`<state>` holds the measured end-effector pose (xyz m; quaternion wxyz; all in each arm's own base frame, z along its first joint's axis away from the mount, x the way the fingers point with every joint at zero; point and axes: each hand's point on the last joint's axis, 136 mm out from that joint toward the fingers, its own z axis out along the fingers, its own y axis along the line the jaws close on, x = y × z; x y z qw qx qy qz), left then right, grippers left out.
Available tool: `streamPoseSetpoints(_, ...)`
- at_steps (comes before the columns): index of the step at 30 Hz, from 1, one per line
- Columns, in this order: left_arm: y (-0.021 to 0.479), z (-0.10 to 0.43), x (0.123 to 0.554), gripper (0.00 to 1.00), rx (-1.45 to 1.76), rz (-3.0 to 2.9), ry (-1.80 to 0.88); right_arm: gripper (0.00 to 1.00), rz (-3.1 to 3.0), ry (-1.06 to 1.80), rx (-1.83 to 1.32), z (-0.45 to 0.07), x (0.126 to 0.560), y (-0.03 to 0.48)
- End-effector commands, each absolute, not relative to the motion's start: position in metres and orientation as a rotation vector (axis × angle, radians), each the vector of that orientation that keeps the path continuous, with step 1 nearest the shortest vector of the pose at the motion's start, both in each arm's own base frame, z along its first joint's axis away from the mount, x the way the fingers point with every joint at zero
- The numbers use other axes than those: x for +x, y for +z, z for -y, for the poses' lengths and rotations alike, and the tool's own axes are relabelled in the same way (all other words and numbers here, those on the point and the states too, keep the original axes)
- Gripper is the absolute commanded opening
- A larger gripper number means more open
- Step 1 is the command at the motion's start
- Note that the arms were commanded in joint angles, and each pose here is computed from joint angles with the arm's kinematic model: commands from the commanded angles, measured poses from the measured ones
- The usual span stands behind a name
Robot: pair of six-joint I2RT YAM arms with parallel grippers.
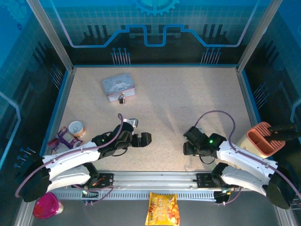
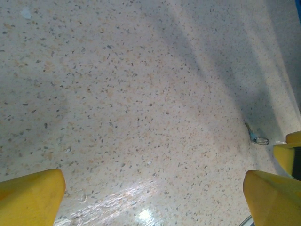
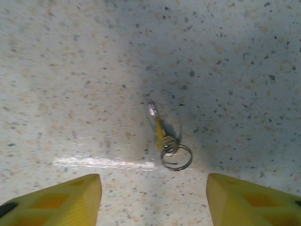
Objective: Unlock the padlock with the key
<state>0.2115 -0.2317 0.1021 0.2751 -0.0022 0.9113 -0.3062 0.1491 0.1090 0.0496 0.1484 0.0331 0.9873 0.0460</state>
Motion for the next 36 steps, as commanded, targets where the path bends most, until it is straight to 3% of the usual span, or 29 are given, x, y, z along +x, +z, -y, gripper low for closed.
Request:
streamPoseSetpoints(1,0.101,0.235,0.214,0.98,-0.043,-2.419,-0.846,0.54,-2.859,0.153,0.212,-0.104,0.147,0.040)
streamPoseSetpoints(10,0.103,0.242,0.214,0.98,-0.045,-2.398,-0.867,0.45,-2.823,0.161,0.403,-0.094,0.152,0.031)
streamPoseSetpoints(25,0.105,0.245,0.216,0.99,-0.040,-2.390,-0.863,0.38,-2.819,0.207,0.530,-0.100,0.157,0.012)
streamPoseSetpoints(36,0.105,0.245,0.218,0.99,-0.042,-2.389,-0.852,0.15,-2.825,0.240,0.541,-0.106,0.159,0.003)
